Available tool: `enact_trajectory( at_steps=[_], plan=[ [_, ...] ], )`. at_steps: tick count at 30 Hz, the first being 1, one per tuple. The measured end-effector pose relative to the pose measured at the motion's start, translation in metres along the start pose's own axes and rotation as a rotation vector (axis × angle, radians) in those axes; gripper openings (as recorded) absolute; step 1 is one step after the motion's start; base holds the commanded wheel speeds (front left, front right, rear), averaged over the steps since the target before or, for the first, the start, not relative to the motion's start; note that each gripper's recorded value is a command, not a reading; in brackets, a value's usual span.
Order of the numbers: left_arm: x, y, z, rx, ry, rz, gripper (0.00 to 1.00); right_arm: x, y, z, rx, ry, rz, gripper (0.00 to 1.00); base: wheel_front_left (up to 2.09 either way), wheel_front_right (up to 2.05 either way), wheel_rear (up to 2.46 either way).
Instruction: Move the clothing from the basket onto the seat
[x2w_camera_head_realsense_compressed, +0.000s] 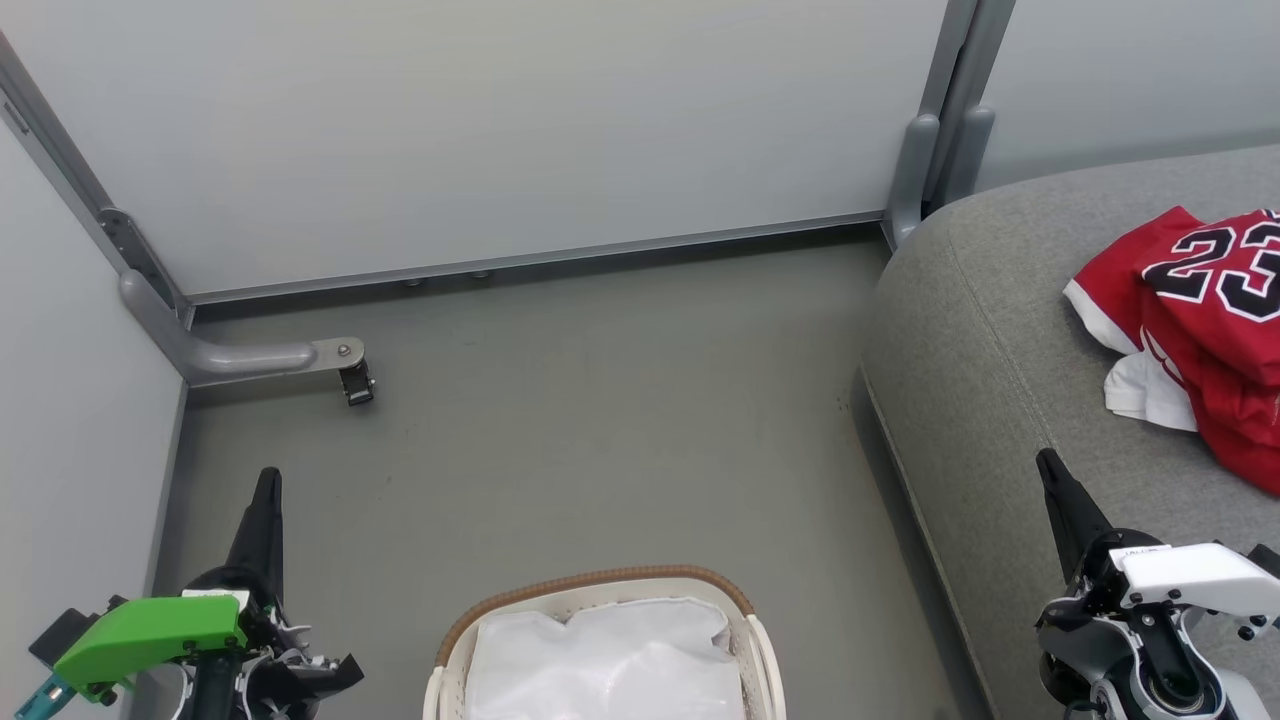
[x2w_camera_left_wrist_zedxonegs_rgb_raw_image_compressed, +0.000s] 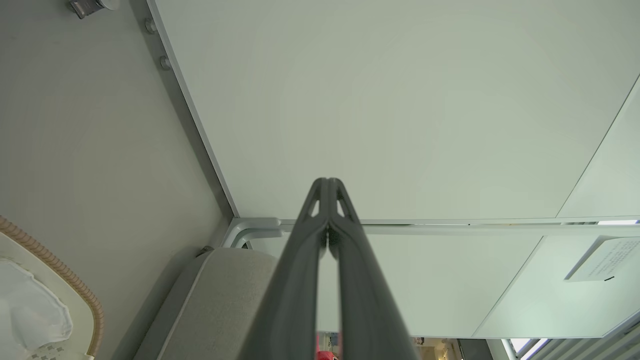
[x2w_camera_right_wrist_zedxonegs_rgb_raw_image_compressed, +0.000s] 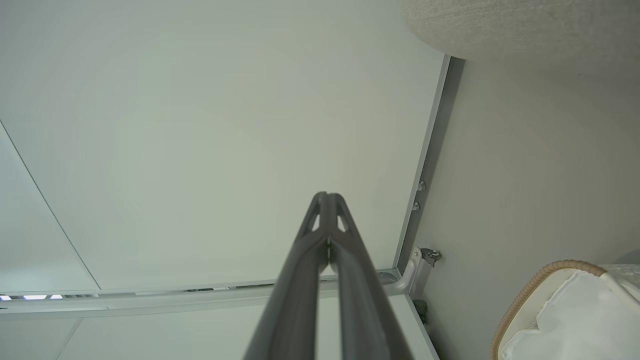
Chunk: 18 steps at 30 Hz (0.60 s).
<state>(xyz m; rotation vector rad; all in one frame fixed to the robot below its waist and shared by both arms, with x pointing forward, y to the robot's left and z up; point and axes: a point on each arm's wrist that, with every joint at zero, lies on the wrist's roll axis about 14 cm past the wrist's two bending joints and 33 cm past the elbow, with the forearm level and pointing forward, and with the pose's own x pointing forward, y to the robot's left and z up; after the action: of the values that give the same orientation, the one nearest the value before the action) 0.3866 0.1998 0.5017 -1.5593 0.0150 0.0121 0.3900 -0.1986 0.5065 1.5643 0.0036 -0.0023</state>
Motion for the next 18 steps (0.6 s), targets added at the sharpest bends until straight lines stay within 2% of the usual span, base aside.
enact_trajectory(
  at_steps=[18],
  plan=[
    [0.0007,-0.0026,0.0003,-0.013,-0.002,-0.008,0.00,-0.0001,0.0010,0.0002,0.012,0.001,0.004,0.00,0.00,0.00,0.00]
  ],
)
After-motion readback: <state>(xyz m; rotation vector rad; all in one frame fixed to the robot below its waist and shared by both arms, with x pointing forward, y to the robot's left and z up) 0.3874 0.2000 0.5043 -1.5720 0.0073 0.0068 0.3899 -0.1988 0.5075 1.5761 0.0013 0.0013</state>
